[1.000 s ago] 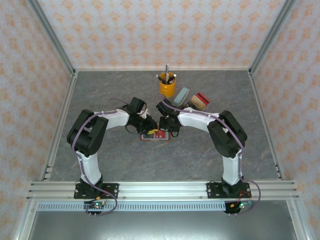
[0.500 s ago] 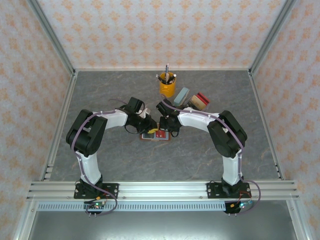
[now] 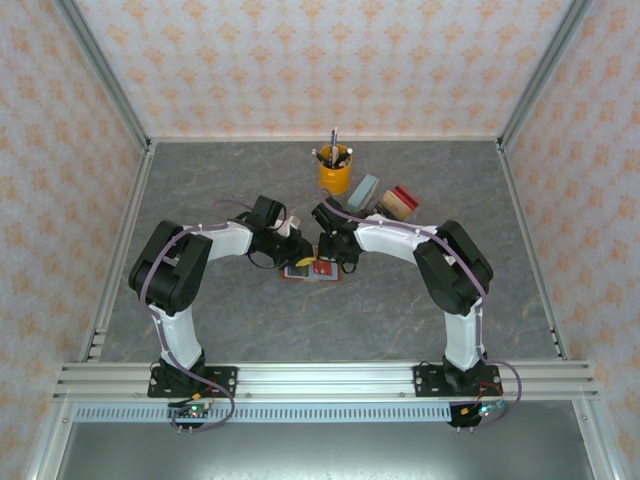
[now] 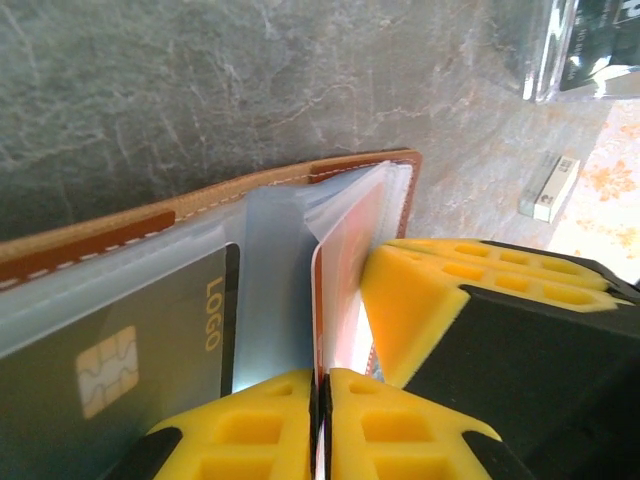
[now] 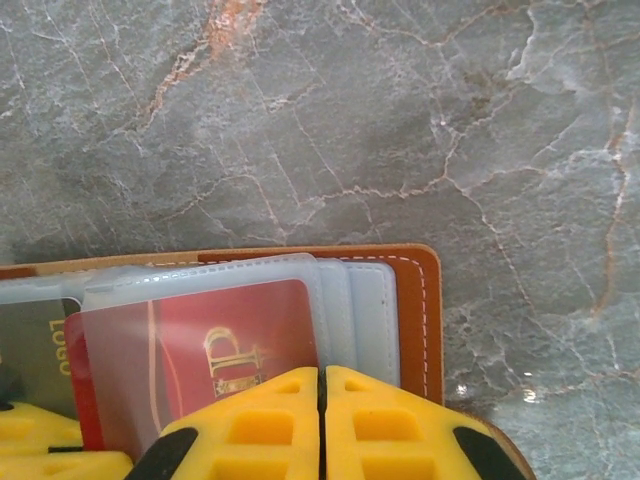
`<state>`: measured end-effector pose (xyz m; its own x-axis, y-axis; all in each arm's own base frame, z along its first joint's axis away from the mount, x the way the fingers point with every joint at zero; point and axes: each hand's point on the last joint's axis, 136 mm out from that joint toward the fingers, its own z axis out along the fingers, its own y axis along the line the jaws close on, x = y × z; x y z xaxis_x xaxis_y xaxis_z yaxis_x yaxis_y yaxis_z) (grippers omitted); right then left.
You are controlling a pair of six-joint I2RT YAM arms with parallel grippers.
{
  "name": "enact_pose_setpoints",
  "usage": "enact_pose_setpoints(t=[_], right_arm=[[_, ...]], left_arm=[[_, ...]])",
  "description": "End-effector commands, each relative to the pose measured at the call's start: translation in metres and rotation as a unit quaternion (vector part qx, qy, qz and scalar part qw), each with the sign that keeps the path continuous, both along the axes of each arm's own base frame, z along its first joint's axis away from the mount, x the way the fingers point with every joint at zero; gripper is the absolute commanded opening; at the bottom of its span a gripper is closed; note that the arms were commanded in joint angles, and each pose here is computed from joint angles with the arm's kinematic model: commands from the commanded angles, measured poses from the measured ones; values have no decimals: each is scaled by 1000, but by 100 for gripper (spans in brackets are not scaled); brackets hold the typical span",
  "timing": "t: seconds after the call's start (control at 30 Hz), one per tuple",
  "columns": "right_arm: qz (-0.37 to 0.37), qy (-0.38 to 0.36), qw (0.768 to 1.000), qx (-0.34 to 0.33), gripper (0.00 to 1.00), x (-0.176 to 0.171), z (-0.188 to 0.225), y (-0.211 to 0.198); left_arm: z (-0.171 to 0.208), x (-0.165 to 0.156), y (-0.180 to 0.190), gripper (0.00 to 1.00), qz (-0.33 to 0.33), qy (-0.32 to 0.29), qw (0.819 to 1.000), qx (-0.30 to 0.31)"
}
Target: Take the credit cards out of the card holder
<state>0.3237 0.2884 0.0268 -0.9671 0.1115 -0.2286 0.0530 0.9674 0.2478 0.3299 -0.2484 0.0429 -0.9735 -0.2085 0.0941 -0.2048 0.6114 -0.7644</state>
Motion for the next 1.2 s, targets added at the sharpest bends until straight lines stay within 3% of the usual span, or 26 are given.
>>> enact_pose_setpoints(t=[0.0, 0.77, 1.17], right_arm=[[-13, 47, 996, -70, 8, -18, -38, -28], [-16, 49, 995, -91, 8, -17, -41, -34], [-8, 42, 996, -73, 8, -12, -30, -25]], left_arm=[[27, 5, -4, 12, -7, -32, 999, -37], [24, 0, 14, 9, -3, -28, 999, -22], [18, -9, 46, 2, 0, -17, 997, 78]])
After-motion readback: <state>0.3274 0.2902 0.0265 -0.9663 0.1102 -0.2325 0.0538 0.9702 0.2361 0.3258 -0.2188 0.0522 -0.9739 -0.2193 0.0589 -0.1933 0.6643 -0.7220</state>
